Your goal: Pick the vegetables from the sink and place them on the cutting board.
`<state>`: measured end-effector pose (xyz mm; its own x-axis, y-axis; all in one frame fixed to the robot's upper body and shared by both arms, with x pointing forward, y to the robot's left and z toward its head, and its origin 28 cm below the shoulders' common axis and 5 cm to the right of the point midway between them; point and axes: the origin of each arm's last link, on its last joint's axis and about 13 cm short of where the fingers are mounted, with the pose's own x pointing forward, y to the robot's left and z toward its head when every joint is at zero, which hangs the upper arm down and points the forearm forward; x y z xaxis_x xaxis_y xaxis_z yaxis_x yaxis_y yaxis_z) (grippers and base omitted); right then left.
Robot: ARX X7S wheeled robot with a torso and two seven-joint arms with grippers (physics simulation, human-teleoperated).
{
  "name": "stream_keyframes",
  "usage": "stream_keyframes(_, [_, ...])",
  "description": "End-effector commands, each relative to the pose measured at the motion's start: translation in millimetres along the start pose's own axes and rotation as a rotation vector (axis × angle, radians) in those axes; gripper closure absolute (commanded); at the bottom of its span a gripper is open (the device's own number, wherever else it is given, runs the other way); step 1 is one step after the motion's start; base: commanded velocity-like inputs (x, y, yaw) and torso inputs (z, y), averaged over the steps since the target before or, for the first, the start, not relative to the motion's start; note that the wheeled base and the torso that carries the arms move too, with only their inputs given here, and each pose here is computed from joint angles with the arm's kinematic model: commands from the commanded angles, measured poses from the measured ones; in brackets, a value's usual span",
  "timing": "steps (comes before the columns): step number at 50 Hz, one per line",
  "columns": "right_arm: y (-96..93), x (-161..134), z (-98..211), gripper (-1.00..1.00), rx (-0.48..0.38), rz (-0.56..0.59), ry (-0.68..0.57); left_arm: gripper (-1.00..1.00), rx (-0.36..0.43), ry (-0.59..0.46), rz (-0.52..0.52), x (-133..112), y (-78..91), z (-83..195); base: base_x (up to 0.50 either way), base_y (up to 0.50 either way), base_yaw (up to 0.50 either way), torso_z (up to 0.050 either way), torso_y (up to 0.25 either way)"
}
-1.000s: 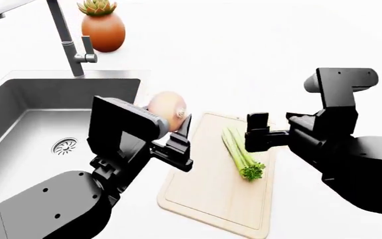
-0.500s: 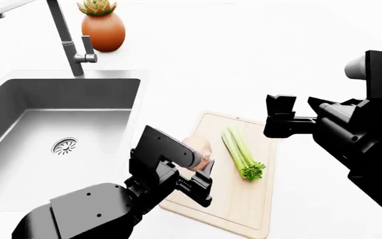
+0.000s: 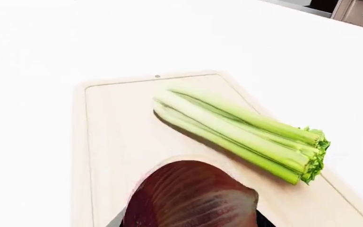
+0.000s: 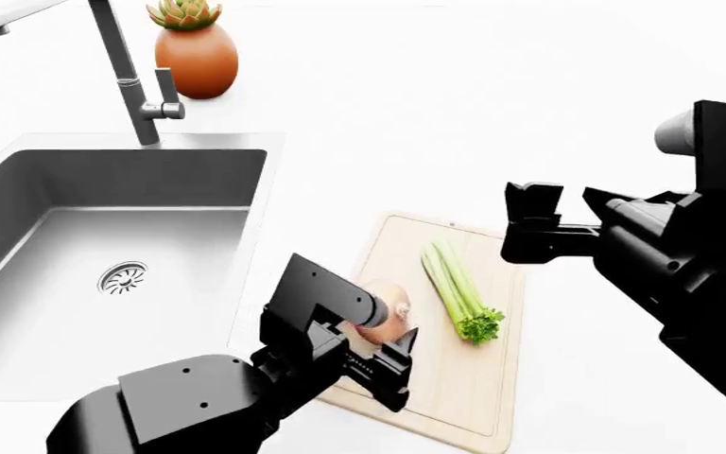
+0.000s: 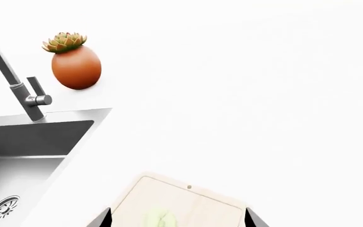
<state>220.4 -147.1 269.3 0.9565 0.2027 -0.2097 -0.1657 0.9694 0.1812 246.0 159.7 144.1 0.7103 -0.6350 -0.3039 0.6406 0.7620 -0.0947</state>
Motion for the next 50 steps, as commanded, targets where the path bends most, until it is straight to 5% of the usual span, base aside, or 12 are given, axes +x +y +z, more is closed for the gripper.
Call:
stream_keyframes(1, [0.8,1,-1,-1.00,0.001,0.004,0.008,-1.00,-0.011,-0.018,0.007,-1,-0.2,3,0.00,0.00,0.00,0.000,0.000])
stream_keyframes(31, [2.4,4,-3,-1.00,-0.009,0.010,0.019,-1.00,0.016,-0.142,0.023,-22,-5.4,27,0.00,0.00,0.00,0.000,0.000])
stream_keyframes(50, [9.6,-28,6,-1.00,-0.048,-0.027,-0.141,-1.00,0.088,-0.618,0.366,-89,7.7,94,0.00,0.00,0.00,0.000,0.000])
